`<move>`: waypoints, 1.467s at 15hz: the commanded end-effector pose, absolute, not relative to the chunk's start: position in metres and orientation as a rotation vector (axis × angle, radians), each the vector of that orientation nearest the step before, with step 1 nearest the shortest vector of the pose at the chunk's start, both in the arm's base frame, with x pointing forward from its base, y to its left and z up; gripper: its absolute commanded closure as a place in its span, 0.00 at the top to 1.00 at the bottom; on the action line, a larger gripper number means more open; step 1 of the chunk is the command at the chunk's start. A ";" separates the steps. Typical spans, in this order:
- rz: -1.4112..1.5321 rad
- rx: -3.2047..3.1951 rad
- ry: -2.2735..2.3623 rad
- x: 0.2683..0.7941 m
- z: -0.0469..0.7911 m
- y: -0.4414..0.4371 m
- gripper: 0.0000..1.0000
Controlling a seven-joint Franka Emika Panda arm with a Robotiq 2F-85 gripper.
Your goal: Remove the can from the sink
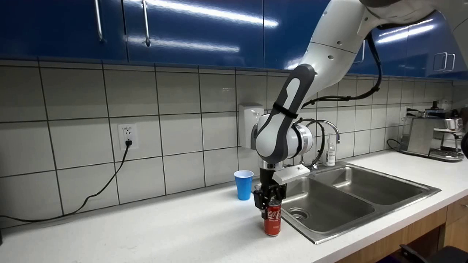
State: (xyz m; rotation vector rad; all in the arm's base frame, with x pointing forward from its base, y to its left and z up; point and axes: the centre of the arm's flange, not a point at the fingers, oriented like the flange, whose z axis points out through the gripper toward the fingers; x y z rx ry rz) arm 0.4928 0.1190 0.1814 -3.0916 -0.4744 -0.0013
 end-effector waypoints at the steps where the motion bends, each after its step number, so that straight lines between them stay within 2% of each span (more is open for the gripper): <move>1: -0.009 -3.120 -0.462 0.490 0.183 0.121 0.54; 2: -0.008 -3.120 -0.461 0.489 0.184 0.121 0.89; 3: -0.004 -3.119 -0.456 0.490 0.184 0.121 0.90; 5: -0.006 -3.120 -0.438 0.489 0.186 0.119 0.99; 22: -0.095 -3.125 -0.370 0.493 0.241 0.105 1.00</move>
